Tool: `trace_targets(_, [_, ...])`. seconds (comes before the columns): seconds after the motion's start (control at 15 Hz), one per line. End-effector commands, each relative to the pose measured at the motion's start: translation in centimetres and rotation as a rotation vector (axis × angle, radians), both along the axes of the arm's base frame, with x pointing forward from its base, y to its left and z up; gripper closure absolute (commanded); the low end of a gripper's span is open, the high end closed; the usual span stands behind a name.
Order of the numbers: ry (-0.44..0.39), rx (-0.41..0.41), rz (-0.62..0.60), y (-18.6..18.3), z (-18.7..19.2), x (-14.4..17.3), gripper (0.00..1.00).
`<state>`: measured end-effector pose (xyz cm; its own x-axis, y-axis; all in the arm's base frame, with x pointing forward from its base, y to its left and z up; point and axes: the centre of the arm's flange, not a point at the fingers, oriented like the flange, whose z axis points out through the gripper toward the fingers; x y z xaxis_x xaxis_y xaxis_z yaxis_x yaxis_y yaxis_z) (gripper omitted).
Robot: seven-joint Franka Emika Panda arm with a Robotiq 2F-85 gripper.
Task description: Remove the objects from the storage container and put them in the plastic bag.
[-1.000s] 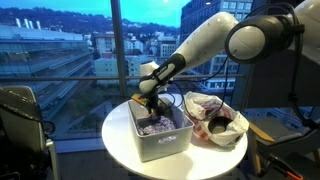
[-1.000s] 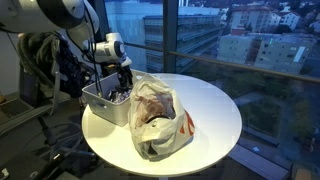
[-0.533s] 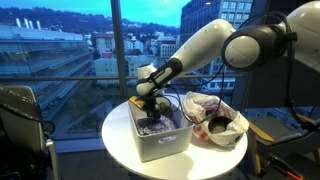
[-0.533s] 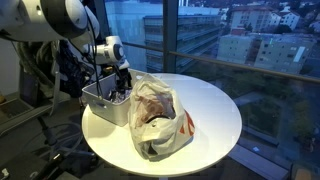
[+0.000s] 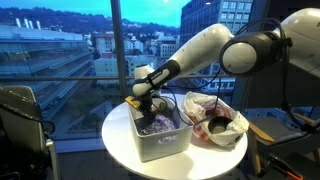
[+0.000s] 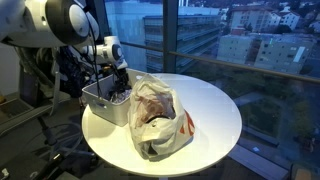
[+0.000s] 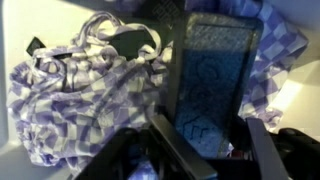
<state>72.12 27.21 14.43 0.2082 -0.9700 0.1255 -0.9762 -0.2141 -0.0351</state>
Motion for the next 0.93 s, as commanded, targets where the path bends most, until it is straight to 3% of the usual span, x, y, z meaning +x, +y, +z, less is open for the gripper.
trace_targets(0.0, [0.057, 0.077, 0.035, 1.7, 5.2, -1.6, 0.69])
trace_targets(0.13, [0.108, 0.055, 0.073, 1.1, 8.7, -2.9, 0.69])
trace_targets(0.47, [0.388, -0.130, 0.126, -5.4, 16.1, -7.1, 0.69])
trace_targets(0.67, [0.564, -0.192, 0.130, -9.7, 17.9, -9.5, 0.69])
trace_targets(0.87, [0.641, -0.209, 0.160, -12.5, 17.2, -11.1, 0.69])
